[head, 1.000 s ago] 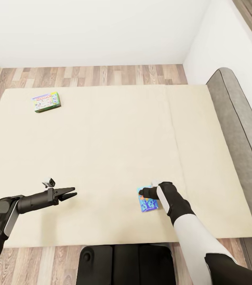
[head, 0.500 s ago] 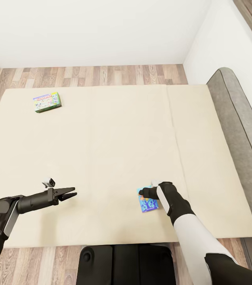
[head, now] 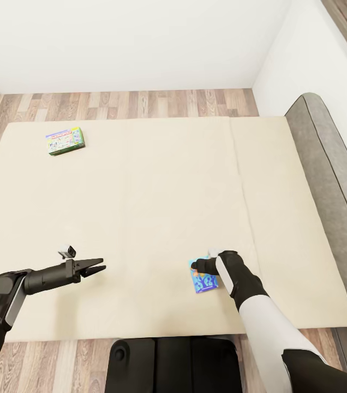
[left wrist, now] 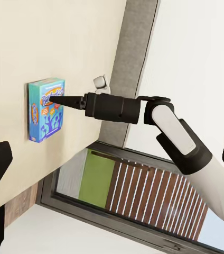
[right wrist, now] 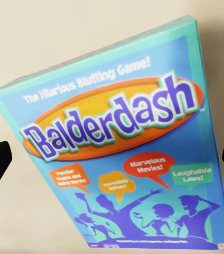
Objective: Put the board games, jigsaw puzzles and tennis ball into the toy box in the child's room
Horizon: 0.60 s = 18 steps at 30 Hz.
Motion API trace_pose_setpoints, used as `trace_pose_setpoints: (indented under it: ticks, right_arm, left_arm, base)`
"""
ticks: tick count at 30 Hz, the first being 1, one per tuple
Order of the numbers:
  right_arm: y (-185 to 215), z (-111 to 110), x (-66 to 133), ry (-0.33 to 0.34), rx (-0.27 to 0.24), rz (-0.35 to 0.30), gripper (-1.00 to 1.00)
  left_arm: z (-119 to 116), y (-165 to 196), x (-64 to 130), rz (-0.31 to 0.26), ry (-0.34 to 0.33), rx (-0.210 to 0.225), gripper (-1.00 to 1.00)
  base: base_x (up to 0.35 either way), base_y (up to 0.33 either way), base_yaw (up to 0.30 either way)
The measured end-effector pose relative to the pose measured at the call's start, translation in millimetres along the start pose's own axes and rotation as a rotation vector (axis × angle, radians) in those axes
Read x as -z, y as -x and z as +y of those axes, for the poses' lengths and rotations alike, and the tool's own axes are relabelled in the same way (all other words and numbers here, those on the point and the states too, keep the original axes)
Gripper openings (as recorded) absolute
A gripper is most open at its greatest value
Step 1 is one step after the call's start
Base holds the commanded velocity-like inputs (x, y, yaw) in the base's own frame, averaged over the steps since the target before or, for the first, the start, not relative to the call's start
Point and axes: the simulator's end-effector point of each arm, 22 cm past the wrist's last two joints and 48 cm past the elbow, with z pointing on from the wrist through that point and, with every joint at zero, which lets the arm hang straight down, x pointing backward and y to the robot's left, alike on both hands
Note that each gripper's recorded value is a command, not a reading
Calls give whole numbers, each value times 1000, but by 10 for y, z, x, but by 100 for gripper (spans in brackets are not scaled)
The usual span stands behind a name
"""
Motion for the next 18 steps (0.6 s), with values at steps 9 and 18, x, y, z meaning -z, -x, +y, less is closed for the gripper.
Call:
trace_pose_setpoints:
  ticks: [9, 18]
  right_arm:
    - [3, 0, 0, 0, 0, -1, 100]
    - [3, 0, 0, 0, 0, -1, 100]
  left_arm:
    - [-1, -1, -4, 0, -1, 0, 100]
    - [-1, 0, -2, 0, 0, 0, 100]
  base:
    - [0, 0, 41]
    - [0, 0, 3]
